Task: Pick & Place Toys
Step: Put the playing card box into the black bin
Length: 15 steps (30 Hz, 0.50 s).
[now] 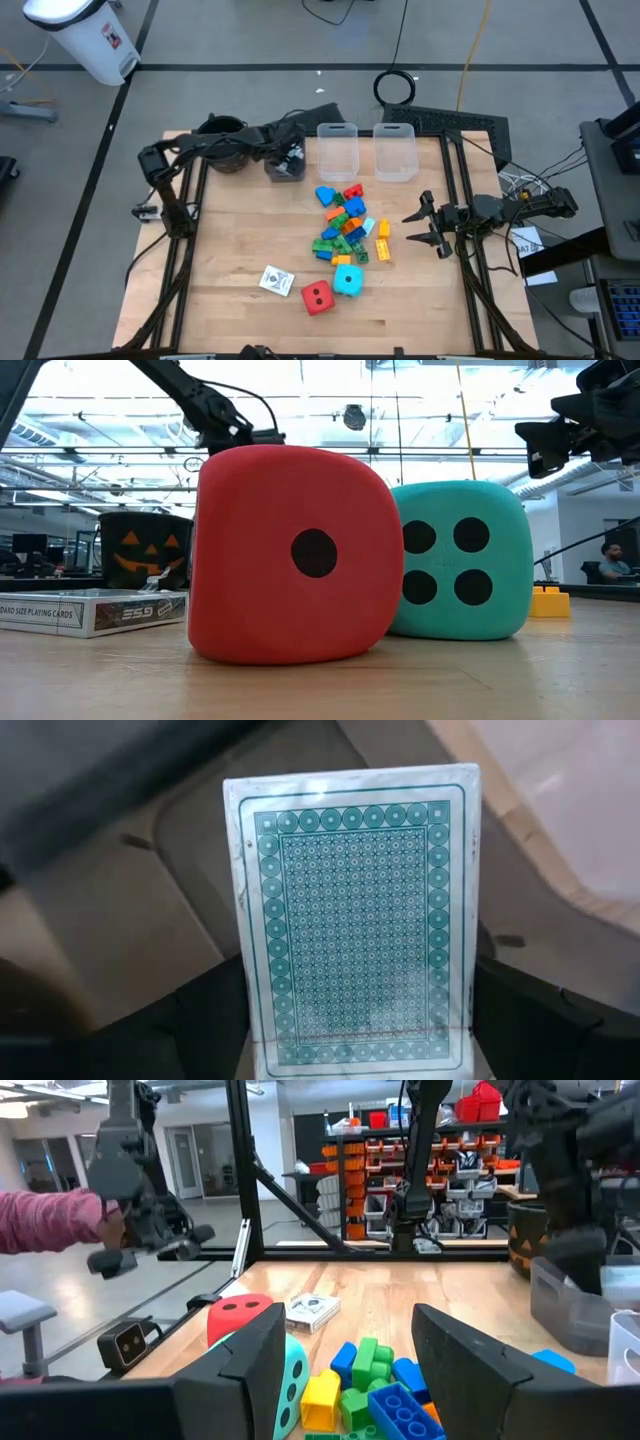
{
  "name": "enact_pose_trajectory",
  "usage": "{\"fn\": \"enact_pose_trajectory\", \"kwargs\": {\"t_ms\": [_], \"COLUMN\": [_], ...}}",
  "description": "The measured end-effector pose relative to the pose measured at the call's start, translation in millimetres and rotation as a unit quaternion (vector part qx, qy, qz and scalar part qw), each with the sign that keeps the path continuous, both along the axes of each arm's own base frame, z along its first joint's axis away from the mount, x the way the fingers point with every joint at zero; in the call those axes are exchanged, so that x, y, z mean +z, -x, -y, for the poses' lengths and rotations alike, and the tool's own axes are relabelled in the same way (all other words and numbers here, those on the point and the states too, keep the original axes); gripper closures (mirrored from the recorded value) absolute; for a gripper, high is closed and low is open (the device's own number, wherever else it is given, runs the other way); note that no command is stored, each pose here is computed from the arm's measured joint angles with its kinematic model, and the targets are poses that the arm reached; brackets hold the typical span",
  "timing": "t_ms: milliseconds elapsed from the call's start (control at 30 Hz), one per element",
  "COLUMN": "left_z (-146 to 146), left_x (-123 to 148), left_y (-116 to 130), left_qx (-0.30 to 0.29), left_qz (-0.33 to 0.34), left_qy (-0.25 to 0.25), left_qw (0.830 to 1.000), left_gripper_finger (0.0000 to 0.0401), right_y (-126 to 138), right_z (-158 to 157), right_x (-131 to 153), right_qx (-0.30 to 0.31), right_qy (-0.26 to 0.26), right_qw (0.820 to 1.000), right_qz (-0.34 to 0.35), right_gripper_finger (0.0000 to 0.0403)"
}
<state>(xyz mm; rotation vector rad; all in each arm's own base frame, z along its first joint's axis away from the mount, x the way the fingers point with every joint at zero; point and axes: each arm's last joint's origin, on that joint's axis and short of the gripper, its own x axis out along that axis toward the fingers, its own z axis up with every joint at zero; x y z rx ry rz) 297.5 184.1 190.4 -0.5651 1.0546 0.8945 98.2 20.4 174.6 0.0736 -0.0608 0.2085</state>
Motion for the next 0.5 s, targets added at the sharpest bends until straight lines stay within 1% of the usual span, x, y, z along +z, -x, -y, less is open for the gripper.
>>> {"fn": "enact_pose_trajectory", "kwargs": {"t_ms": [167, 333, 500], "left_z": [-1, -1, -2], "left_x": [-12, -14, -14], "left_y": [-3, -4, -4], "left_qx": [-0.005, -0.036, -0.042], "left_qz": [-0.013, -0.025, -0.025], "left_qy": [0.014, 0.008, 0.005], "left_qw": [1.000, 0.999, 0.999], "left_gripper_finger": [0.0077, 0.0040, 0.0012], "right_y": [0, 0, 0], "right_z": [0, 0, 0], "right_x": [0, 0, 0], "right_qx": [0.000, 0.000, 0.000], "right_qy": [0.000, 0.000, 0.000], "right_qw": [1.000, 1.000, 1.000], "right_qz": [0.000, 0.000, 0.000], "right_gripper_finger": [0.0215, 0.0216, 0.0216]}}
